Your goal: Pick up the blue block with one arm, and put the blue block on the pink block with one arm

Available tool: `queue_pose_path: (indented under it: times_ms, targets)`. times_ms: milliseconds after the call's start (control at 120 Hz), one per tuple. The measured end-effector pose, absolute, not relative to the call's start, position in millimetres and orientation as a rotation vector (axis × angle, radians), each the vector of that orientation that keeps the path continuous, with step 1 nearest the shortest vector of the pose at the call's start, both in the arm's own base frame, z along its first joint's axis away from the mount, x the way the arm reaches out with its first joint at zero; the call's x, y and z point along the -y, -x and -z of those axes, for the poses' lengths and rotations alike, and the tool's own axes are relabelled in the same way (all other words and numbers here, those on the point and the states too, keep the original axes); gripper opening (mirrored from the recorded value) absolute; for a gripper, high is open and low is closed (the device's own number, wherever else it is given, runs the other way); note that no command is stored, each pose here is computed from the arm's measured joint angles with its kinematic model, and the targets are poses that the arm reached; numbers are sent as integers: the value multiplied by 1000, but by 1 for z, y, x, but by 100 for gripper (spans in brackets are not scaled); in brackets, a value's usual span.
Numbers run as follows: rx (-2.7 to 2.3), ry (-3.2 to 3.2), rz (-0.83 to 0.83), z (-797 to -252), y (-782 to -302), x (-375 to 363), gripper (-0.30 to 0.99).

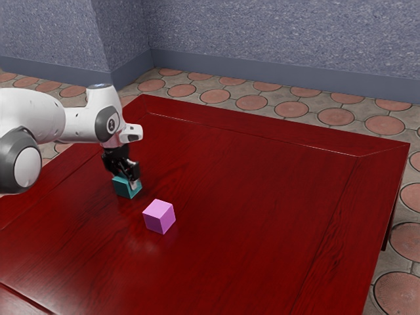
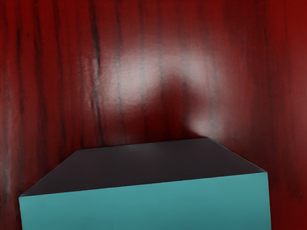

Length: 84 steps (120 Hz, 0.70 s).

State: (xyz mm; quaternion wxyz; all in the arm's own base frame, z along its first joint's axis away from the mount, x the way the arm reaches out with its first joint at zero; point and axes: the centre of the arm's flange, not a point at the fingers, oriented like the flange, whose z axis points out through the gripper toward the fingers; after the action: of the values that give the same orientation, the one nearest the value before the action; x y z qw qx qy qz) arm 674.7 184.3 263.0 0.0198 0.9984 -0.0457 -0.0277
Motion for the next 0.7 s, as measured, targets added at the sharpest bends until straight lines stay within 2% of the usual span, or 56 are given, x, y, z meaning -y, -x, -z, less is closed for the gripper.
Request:
queue_pose_path:
  times_ms: [325, 492, 700]
  targets:
    - [152, -3108, 63, -272, -677, -182, 37]
    - [178, -3119, -15, -314, -679, -170, 36]
    - [215, -3124, -25, -350, -654, -140, 36]
